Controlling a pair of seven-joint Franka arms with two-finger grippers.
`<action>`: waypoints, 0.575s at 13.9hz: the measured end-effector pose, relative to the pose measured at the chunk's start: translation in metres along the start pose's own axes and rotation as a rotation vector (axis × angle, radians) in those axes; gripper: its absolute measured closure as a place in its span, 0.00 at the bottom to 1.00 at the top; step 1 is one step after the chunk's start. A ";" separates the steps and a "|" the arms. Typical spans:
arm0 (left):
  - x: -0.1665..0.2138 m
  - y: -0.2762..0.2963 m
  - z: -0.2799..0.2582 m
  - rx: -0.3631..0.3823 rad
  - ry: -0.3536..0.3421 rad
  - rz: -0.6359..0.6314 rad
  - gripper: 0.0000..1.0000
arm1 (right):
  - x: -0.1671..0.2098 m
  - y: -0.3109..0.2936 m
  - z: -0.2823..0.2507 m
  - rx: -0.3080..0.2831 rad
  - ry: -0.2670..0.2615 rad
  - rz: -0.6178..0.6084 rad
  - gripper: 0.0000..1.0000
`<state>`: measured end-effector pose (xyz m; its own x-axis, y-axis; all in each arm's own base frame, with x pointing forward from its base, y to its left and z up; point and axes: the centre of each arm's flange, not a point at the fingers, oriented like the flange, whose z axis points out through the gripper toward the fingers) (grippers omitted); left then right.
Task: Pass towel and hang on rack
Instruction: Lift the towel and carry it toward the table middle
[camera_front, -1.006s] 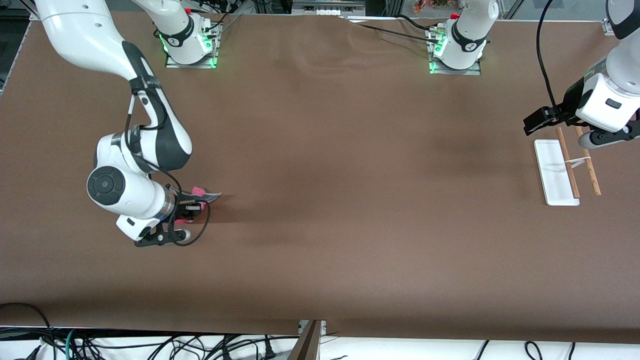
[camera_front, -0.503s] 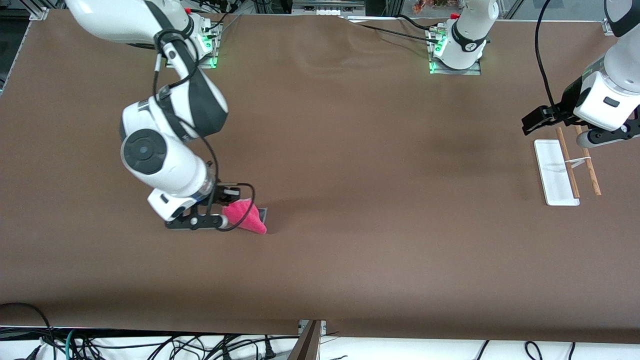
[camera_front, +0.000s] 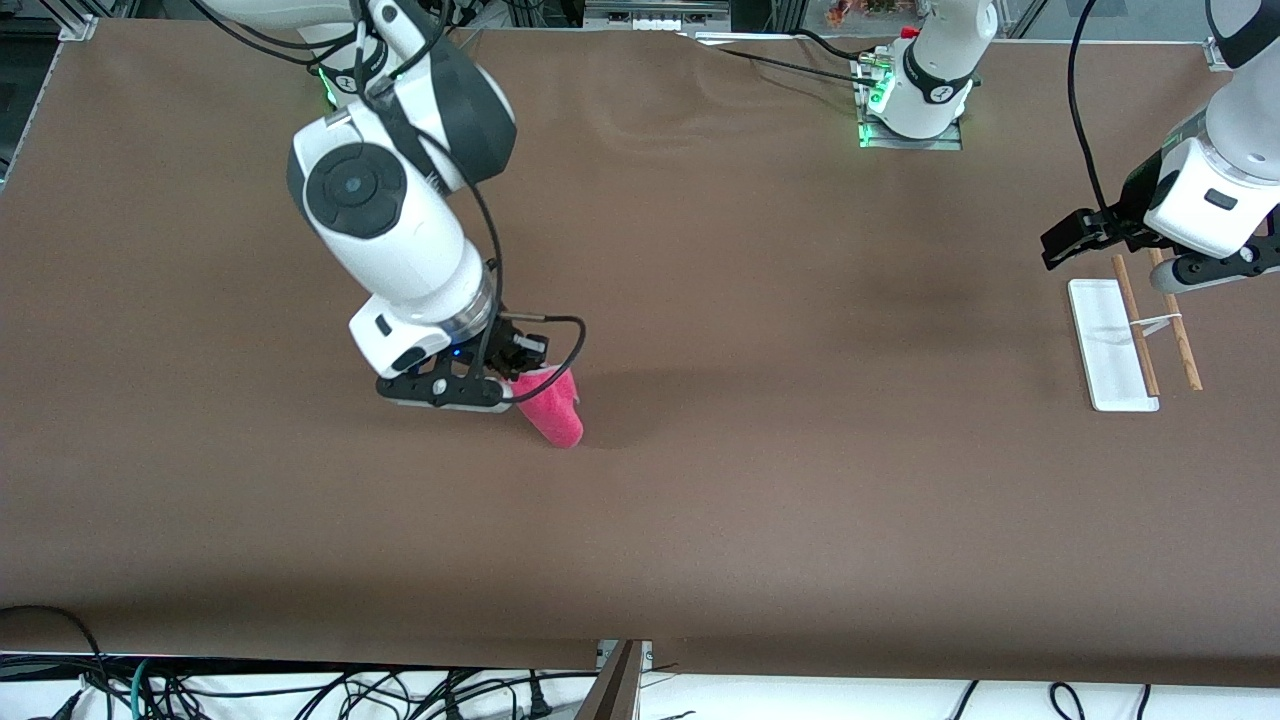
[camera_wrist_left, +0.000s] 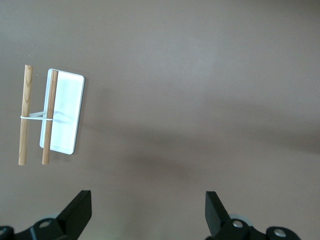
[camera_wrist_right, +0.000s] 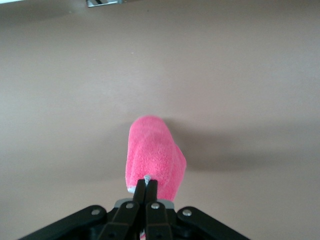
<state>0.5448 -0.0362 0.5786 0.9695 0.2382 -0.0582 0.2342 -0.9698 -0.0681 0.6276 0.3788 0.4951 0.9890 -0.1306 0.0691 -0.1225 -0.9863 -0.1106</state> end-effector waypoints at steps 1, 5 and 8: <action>0.000 -0.001 0.000 0.000 0.000 -0.001 0.00 | -0.008 -0.011 -0.005 0.007 0.005 0.003 0.98; 0.002 -0.006 0.000 -0.001 -0.001 -0.011 0.00 | -0.053 -0.060 -0.020 0.031 0.013 0.012 0.98; 0.002 -0.006 0.000 -0.001 -0.001 -0.011 0.00 | -0.084 -0.093 -0.021 0.061 0.025 0.029 0.98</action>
<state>0.5452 -0.0300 0.5786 0.9667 0.2490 -0.0582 0.2450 -0.9671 -0.0679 0.5543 0.4795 0.5205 0.9827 -0.1621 0.0895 -0.1450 -0.9743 -0.1726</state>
